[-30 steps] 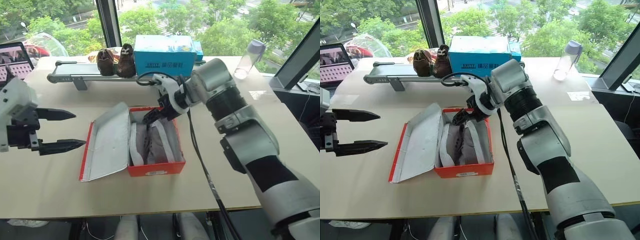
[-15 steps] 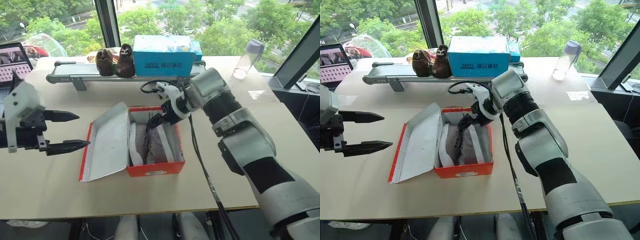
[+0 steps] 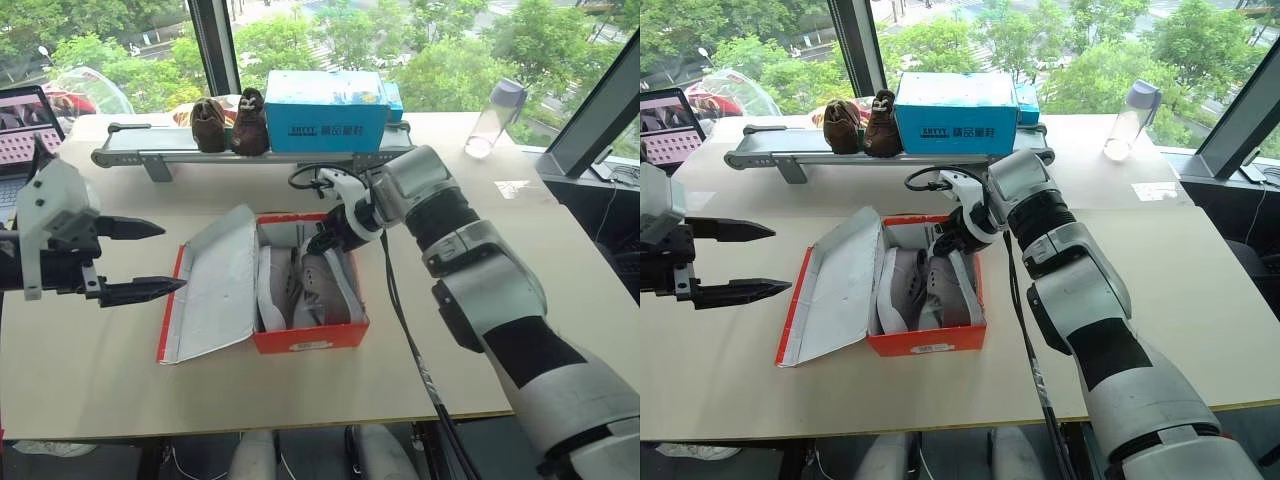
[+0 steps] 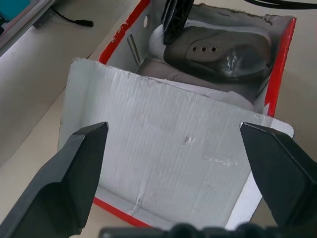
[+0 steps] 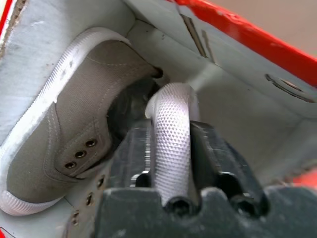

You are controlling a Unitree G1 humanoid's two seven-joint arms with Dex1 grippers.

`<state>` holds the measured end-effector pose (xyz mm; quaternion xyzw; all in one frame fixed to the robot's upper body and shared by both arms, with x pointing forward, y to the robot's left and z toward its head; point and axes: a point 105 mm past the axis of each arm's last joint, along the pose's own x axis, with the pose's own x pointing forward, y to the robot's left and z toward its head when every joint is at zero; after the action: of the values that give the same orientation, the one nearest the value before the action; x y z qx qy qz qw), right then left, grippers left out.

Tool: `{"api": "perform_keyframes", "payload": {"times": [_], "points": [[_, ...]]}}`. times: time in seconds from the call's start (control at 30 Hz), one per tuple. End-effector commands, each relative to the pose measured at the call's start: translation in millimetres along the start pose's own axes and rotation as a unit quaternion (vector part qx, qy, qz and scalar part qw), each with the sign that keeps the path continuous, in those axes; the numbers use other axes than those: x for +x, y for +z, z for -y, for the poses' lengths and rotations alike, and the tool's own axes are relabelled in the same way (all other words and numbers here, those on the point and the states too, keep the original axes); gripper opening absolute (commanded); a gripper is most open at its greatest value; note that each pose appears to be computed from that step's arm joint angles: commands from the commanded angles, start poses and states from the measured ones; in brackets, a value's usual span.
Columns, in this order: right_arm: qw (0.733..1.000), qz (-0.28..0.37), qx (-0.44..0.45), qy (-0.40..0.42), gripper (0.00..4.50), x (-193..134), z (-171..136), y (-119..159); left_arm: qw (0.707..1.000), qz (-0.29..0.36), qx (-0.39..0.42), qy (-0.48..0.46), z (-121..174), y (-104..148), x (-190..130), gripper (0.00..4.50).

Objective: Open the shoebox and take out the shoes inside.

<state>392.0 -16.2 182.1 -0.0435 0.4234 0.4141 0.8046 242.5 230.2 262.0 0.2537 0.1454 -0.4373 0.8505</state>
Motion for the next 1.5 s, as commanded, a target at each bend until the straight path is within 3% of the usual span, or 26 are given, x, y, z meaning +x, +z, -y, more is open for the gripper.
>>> {"api": "perform_keyframes", "payload": {"times": [0.03, 0.4, 0.57, 0.67, 0.8, 0.87, 0.97, 1.07, 1.13, 1.23, 1.37, 1.47, 1.5], "points": [[1.0, 0.016, -0.015, 0.007, 0.3, -9.7, -8.6, 10.3, 1.0, 0.007, 0.029, 0.004, -1.9, 10.6, 0.0, 4.5], [0.989, 0.136, 0.023, 0.046, 0.3, -109.3, -42.7, 64.0, 0.998, 0.025, 0.043, -0.025, -9.4, 14.0, 19.2, 4.5], [0.96, 0.277, -0.014, 0.035, 0.3, -176.7, -19.2, 76.9, 0.997, 0.034, 0.058, -0.043, -16.4, 19.5, 29.0, 4.5], [0.947, 0.318, -0.027, -0.016, 0.3, -204.0, 24.0, 54.2, 0.996, 0.039, 0.063, -0.053, -18.6, 22.2, 33.0, 4.5], [0.951, 0.303, 0.006, -0.065, 0.3, -216.4, 81.5, 2.5, 0.995, 0.041, 0.065, -0.069, -20.2, 23.0, 38.8, 4.5], [0.959, 0.279, 0.022, -0.04, 0.3, -205.9, 96.4, -26.5, 0.994, 0.044, 0.07, -0.073, -22.1, 26.0, 41.7, 4.5], [0.96, 0.274, 0.049, -0.032, 0.3, -189.0, 116.0, -46.4, 0.993, 0.048, 0.075, -0.079, -22.9, 29.5, 43.8, 4.5], [0.964, 0.246, 0.037, -0.09, 0.3, -163.5, 147.9, -71.8, 0.992, 0.048, 0.078, -0.083, -23.4, 32.4, 44.7, 4.5], [0.965, 0.237, 0.039, -0.106, 1.27, -157.1, 158.6, -81.9, 0.993, 0.047, 0.08, -0.079, -26.0, 34.3, 44.2, 4.5], [0.966, 0.212, 0.03, -0.149, 2.13, -157.0, 175.6, -99.4, 0.992, 0.045, 0.084, -0.078, -27.7, 36.8, 43.2, 4.5], [0.951, 0.209, 0.007, -0.228, 3.43, -194.2, 192.2, -101.5, 0.993, 0.038, 0.085, -0.076, -27.6, 36.0, 39.6, 4.5], [0.94, 0.157, -0.066, -0.295, 4.47, -226.5, 197.0, -101.7, 0.993, 0.033, 0.083, -0.077, -25.9, 34.1, 37.5, 4.5], [0.938, 0.156, -0.079, -0.301, 4.47, -232.7, 195.7, -97.5, 0.993, 0.032, 0.082, -0.077, -25.3, 33.6, 37.0, 4.5]]}}
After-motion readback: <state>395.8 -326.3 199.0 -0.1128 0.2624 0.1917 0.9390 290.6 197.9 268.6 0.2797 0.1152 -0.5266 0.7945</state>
